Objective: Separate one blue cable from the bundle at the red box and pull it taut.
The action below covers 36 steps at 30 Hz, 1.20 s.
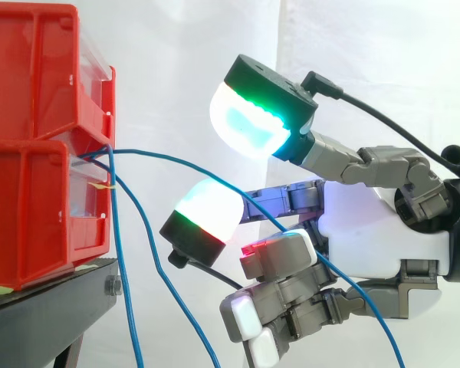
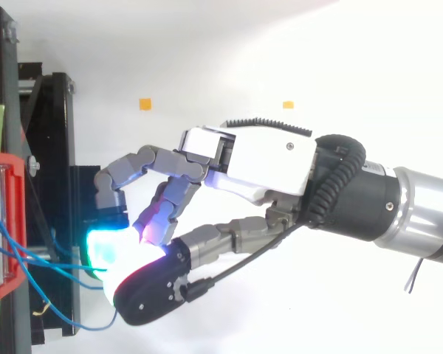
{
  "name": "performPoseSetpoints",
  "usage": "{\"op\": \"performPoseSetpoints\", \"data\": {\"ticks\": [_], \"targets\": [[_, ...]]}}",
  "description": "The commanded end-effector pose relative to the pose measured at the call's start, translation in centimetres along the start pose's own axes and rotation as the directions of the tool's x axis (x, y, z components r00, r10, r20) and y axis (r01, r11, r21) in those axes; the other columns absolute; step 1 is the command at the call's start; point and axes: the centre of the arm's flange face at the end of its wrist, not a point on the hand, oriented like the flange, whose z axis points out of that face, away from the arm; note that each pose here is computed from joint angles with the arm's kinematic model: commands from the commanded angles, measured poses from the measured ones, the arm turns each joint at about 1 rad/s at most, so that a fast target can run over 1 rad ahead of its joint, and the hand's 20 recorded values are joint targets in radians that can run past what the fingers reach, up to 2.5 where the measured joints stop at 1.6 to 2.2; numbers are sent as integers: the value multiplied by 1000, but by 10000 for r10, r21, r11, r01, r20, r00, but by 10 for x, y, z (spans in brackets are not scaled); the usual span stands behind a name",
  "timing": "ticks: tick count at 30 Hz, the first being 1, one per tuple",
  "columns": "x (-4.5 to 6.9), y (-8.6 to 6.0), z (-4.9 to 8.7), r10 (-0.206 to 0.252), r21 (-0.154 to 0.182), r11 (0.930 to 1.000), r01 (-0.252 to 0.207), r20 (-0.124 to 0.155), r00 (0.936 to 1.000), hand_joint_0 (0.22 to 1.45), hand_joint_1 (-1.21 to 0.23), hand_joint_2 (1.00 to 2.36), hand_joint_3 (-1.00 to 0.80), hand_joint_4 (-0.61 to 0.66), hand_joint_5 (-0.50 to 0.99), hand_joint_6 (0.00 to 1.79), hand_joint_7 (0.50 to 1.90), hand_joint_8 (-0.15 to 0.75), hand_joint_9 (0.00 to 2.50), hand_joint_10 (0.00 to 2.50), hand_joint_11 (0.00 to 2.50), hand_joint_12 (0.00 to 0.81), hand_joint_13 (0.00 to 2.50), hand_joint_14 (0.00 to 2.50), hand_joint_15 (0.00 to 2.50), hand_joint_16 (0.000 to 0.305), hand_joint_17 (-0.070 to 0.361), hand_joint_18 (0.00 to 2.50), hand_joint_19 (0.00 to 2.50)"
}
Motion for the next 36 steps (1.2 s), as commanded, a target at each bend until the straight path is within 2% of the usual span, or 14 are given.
{"op": "performPoseSetpoints", "data": {"ticks": [1,3,6,10,12,15,19,20,24,26,28,31,33,36], "targets": [[-3,0,1,-33,18,10000,33,14,10000,506,-513,1000,-500,100,-131,776,1207,332,1322,33,1211,427,1072,29,767,61,136,846,765],[-5,-2,-1,-189,159,9997,189,15,9998,504,-510,1000,-500,97,-130,768,1202,334,1325,33,1179,430,1074,28,764,61,138,851,760],[-5,-8,-6,-687,513,9963,696,-196,9974,505,-551,1000,-500,102,-133,759,1223,332,1322,34,1207,432,1074,27,770,61,137,849,763],[-9,3,-12,-748,477,9960,754,-148,9971,527,-639,1000,-500,99,-136,759,1254,325,1345,35,1276,419,1091,28,788,59,133,837,775],[-10,7,-17,-761,507,9958,761,-28,9971,579,-663,1000,-500,84,-141,769,1273,307,1353,35,1304,407,1084,30,787,57,127,823,789],[-13,8,-21,-799,593,9952,780,299,9964,622,-684,1000,-500,66,-146,801,1279,303,1364,35,1310,406,1087,30,791,56,126,823,801],[-13,9,-22,-801,597,9952,781,329,9962,626,-690,1008,-418,55,-152,823,1282,310,1371,35,1324,404,1095,29,793,56,125,833,799],[-13,15,-22,-761,516,9959,742,358,9965,625,-691,1010,-390,49,-153,830,1291,311,1374,35,1331,406,1097,30,793,56,126,838,799],[-12,22,-23,-757,449,9962,740,367,9965,611,-706,1017,-292,62,-151,847,1302,314,1383,34,1331,406,1107,30,807,56,126,839,799],[-13,25,-24,-731,484,9963,714,332,9968,612,-706,1013,-351,72,-152,846,1286,311,1383,35,1342,409,1105,30,803,56,126,839,798],[-16,41,-28,-781,467,9960,762,395,9962,572,-660,1000,-500,79,-151,844,1239,315,1387,35,1328,415,1104,30,802,57,129,843,793],[-17,40,-29,-860,541,9951,833,504,9950,547,-587,1000,-500,83,-148,840,1206,321,1394,34,1325,419,1112,30,794,58,131,852,795],[-17,40,-30,-894,578,9946,861,559,9944,543,-527,1000,-500,84,-143,829,1240,325,1414,34,1319,420,1117,30,794,59,132,858,793],[-13,40,-31,-836,581,9951,801,608,9946,582,-540,1000,-500,82,-143,827,1252,312,1410,36,1325,413,1111,30,802,57,128,848,806]]}}
